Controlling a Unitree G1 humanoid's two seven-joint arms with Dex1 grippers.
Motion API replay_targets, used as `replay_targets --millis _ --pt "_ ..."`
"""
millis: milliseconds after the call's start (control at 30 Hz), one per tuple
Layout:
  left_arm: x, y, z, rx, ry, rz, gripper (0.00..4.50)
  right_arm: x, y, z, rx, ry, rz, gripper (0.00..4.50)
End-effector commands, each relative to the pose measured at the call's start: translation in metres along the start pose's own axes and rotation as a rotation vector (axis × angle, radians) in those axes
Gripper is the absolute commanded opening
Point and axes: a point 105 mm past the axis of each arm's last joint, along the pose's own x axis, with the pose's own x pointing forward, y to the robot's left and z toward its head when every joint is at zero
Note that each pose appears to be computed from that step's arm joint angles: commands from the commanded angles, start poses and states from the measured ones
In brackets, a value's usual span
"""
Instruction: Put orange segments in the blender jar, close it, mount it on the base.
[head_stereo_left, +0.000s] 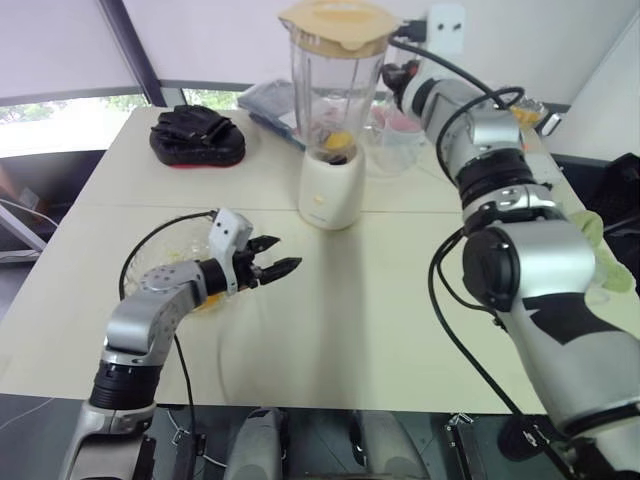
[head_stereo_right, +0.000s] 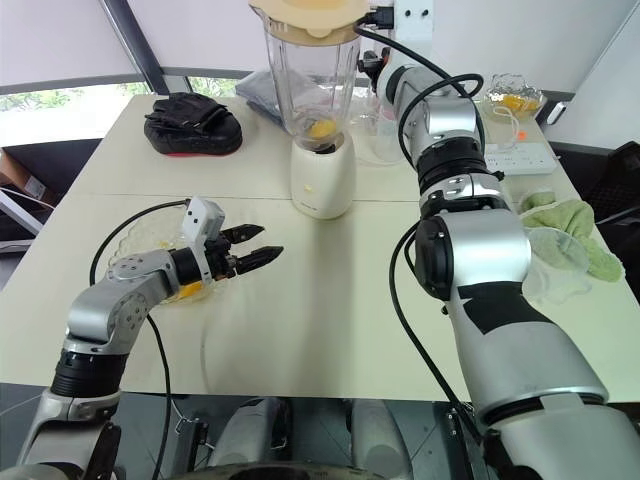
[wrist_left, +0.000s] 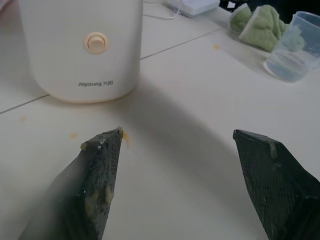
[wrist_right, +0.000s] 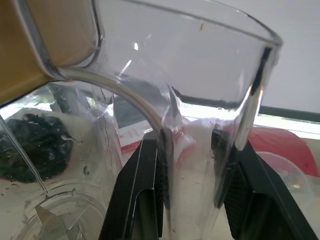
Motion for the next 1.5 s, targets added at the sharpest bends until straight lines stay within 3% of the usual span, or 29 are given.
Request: replay_targets --millis 33,800,1500 --pt "0.003 -0.001 0.012 0.037 -0.031 -0.019 3.70 -0.006 -0.008 0.031 -0.009 -0.091 -0.023 0.95" --pt "0.012 0.003 0.018 0.065 -0.017 -0.055 3.70 -0.011 -0.014 -0.008 0.058 -0.016 -0.070 0.95" --pt "0.015 0.003 0.018 0.083 -0.024 -0.055 3.70 -0.019 0.012 -0.039 -0.027 0.111 -0.048 0.95"
